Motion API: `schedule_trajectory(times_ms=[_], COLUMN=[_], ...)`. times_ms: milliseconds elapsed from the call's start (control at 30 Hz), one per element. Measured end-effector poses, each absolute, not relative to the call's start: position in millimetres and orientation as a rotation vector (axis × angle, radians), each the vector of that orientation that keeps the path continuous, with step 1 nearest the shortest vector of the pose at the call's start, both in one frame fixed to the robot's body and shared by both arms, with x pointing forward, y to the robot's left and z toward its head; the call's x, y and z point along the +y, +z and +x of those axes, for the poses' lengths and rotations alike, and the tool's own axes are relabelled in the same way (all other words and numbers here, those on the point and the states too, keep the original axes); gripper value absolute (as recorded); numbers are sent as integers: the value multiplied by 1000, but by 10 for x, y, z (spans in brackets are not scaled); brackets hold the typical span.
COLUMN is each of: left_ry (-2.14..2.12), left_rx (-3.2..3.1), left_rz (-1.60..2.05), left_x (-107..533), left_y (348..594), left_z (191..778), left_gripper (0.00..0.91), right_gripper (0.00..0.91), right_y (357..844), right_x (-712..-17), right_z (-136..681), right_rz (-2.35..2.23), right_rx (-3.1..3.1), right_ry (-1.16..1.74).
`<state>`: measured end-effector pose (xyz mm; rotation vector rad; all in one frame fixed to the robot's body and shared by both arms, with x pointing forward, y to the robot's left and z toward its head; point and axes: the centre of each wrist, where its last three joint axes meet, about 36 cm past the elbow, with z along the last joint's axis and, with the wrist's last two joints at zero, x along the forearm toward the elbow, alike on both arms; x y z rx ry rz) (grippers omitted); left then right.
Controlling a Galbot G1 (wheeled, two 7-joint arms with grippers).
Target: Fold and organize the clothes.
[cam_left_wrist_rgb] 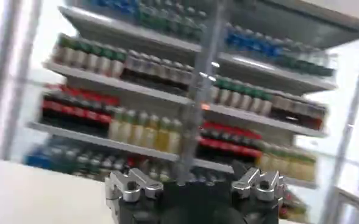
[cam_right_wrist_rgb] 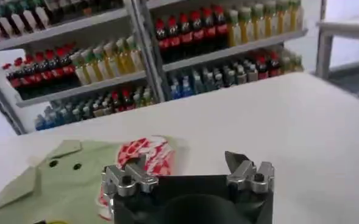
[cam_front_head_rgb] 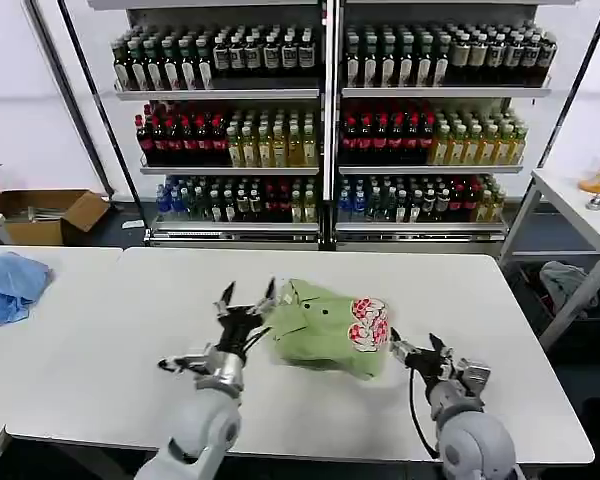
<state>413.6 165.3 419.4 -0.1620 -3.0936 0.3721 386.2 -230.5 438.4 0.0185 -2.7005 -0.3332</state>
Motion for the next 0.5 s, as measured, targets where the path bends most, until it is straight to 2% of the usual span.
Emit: schedule_trajectory(times_ms=[133,167,200,233,267,300,367,500], left_ry=[358,354,349,345,341,337,330,316], left_rx=[-3107,-3107,-3107,-3106,-3104,-3103,-3102,-3099], left_rz=[-68,-52,-35,-21,-10,1,21,51], left_x=[1866,1901,1934,1959,1981,2001,2038,2109], left_y=[4178,4168,4163,4156,4148,4142,4141,4145], left_z=[3918,3868,3818,3773,3732,3689,3618,3501], left_gripper=[907,907,907,907,907,907,907,907], right_gripper=[907,877,796,574,443,181,0,0], right_y=[4293,4278,4260,4242,4227,4212,4193,4151], right_x=[-2157,-2127,-2103,-2073,-2046,-2023,-1979,-1928], right_z=[4046,4085,4124,4165,4196,4228,4299,4413], right_rz=[35,38,38,39,42,42,40,20], right_rx=[-2657,-2648,-2639,-2629,-2620,-2612,-2599,-2577], right_ry=[-372,-379,-384,-391,-396,-401,-411,-419])
